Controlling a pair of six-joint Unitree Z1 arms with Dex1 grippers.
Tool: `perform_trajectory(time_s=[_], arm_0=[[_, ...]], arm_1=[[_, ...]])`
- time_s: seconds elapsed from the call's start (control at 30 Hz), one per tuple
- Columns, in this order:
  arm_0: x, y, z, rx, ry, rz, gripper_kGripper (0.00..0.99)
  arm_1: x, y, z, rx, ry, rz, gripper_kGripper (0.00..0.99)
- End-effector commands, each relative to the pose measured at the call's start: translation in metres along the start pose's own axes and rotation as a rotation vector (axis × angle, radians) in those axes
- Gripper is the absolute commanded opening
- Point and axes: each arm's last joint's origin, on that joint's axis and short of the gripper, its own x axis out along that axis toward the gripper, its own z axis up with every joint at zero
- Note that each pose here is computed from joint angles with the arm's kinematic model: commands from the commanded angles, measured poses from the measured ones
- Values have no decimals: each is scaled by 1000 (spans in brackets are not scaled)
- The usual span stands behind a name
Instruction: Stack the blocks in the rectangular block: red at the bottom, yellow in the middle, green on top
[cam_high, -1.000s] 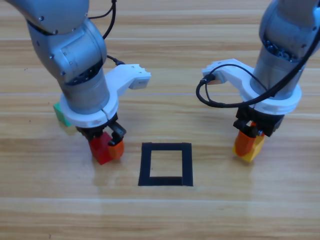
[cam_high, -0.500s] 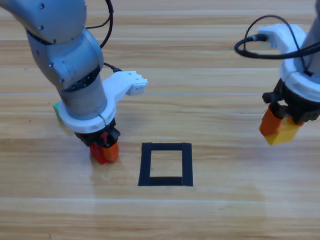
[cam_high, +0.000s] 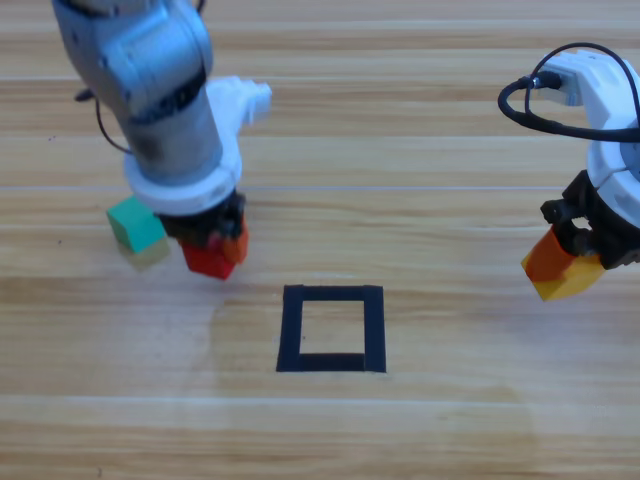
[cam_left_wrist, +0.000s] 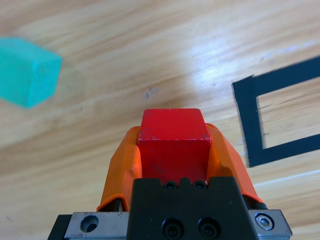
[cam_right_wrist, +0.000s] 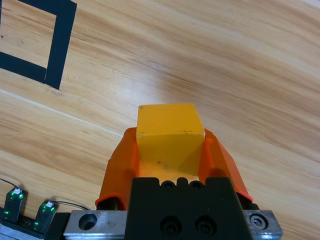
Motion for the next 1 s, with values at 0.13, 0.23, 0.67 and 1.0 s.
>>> perform_trajectory(time_s=[0.13, 0.23, 0.67, 1.0], arm_0=[[-32, -16, -7, -301, -11, -10, 6], [-39, -34, -17, -331, -27, -16, 6], [-18, -83, -24, -340, 27, -42, 6], [14, -121, -17, -304, 56, -26, 8]], arm_1=[[19, 13, 6, -7, 4, 6, 0], [28, 14, 11, 1, 18, -4, 0], [34, 13, 12, 46, 17, -41, 0], [44, 16, 12, 49, 60, -14, 0]])
